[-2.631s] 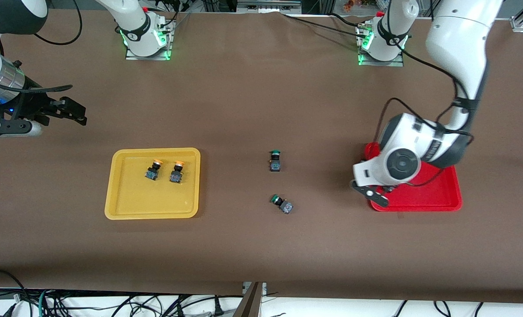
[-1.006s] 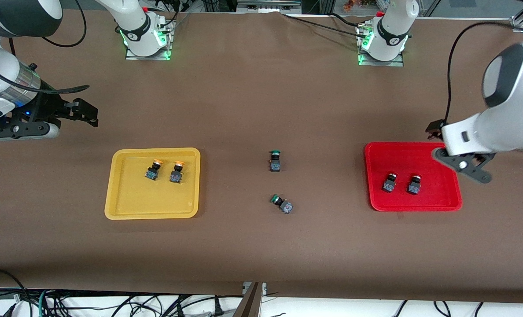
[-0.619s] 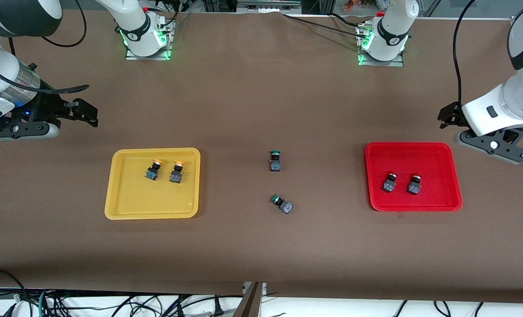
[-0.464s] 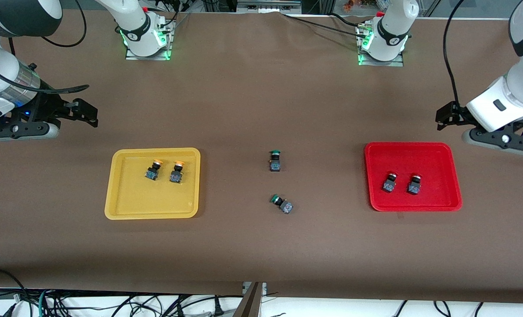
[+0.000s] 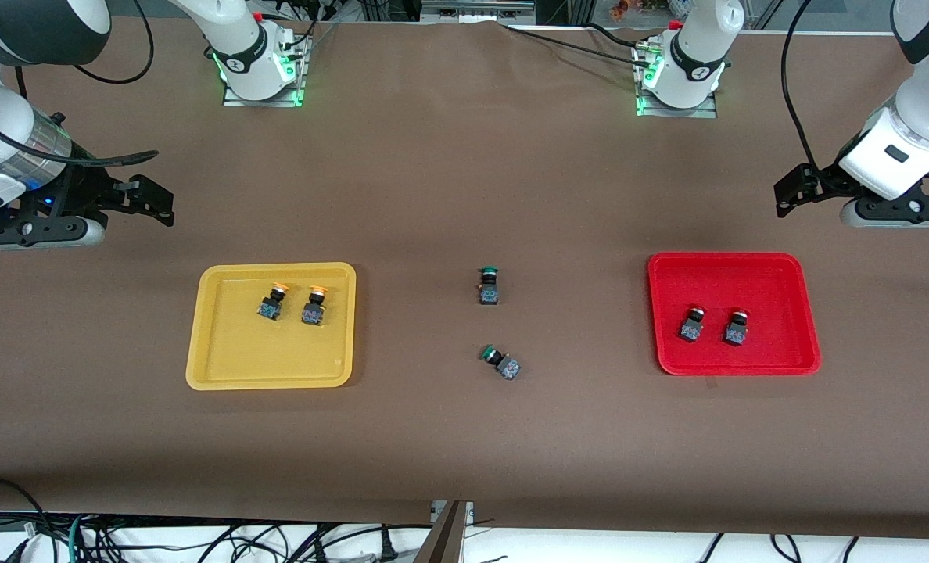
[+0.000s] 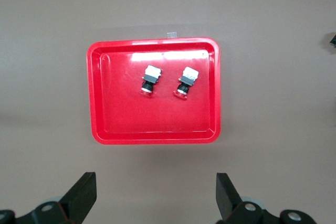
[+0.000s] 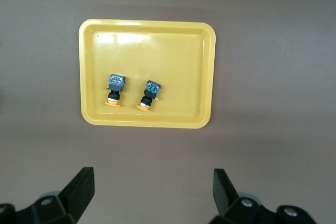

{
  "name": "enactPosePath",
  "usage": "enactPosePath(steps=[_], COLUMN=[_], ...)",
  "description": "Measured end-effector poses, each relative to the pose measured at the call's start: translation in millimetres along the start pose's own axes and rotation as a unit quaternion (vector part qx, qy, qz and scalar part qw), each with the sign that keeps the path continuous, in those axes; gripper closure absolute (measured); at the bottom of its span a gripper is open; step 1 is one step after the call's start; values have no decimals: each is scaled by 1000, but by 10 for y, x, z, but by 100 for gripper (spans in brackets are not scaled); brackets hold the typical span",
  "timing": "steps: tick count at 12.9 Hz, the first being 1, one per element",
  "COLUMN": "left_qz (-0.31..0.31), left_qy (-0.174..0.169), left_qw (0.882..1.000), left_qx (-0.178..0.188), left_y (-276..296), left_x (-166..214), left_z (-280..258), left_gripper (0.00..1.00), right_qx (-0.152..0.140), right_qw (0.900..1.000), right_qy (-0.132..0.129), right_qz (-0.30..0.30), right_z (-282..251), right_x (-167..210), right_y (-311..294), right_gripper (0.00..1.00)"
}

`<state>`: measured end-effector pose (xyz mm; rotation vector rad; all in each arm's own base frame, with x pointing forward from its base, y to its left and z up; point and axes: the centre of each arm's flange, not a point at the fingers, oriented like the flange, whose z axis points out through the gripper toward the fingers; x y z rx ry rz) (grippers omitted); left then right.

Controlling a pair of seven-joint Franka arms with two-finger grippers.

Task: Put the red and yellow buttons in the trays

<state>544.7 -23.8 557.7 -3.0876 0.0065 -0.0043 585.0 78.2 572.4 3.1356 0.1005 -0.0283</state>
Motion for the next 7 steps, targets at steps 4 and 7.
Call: enactPosePath(steps=[4, 7], left_qz=[-2, -2], left_qy=[0, 0], left_qw=[1000, 1000], left_qx=[0, 0], left_y=[-14, -14], left_x=[0, -1], left_z=[3, 3], left_gripper=[0, 0], right_qx=[0, 0], right_qw=[1000, 1000], right_qy=[0, 0], right_qz=[0, 0], right_z=[0, 0], right_x=[0, 0], right_y=[0, 0], right_gripper=[0, 0])
